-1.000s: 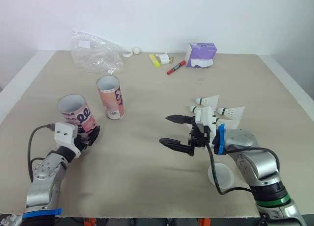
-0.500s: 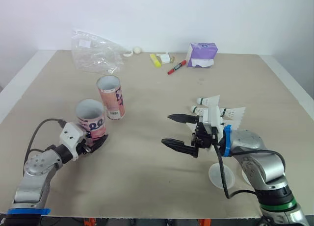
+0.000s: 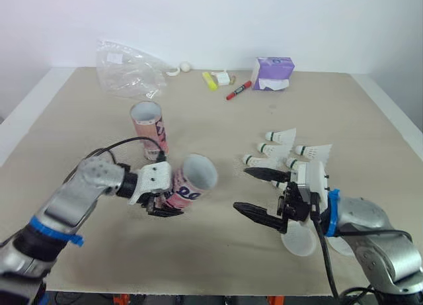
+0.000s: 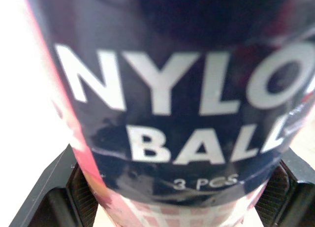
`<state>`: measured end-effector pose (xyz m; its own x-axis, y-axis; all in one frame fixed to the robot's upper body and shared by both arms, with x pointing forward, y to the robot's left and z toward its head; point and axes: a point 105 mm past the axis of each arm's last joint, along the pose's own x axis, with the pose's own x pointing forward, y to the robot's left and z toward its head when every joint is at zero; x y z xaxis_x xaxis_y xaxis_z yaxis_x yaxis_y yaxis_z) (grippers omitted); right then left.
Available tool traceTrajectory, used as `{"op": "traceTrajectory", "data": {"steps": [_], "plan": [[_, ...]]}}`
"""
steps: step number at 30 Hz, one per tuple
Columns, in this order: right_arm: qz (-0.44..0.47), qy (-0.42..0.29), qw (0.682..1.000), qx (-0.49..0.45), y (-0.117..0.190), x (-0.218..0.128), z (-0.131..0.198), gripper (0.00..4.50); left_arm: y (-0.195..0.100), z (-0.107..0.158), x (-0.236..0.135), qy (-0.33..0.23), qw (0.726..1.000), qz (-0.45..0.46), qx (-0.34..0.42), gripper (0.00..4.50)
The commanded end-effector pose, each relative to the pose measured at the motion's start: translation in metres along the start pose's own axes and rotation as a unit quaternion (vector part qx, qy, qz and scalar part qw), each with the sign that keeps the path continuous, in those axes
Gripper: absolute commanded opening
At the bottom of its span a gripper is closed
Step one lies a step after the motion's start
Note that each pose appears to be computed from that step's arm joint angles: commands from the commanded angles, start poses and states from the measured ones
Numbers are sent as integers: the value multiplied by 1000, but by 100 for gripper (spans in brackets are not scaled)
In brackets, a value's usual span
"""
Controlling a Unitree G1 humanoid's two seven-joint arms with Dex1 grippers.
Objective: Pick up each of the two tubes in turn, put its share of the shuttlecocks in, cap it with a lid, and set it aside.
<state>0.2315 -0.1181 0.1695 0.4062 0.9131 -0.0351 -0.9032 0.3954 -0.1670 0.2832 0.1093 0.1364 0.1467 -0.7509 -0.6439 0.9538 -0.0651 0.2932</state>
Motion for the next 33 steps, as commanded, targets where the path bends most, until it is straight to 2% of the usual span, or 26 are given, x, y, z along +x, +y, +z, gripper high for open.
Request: {"op": "traceTrajectory", "data": {"steps": [1, 7, 18, 27, 33], "plan": [[-12, -10, 999, -28, 3, -4, 11, 450, 15, 1, 0, 48, 999, 8, 11, 371], [-39, -2, 999, -27, 2, -11, 6, 450, 32, 22, 13, 65, 998, 16, 20, 371], [-87, -3, 996, -4, -2, -17, 1, 450, 23, 38, 35, 57, 998, 13, 28, 371], [-230, 50, 972, 22, -20, -87, -8, 450, 22, 36, 42, 75, 997, 9, 32, 371], [-278, 73, 956, 62, -16, -108, -26, 450, 22, 40, 44, 72, 997, 8, 35, 371]]}}
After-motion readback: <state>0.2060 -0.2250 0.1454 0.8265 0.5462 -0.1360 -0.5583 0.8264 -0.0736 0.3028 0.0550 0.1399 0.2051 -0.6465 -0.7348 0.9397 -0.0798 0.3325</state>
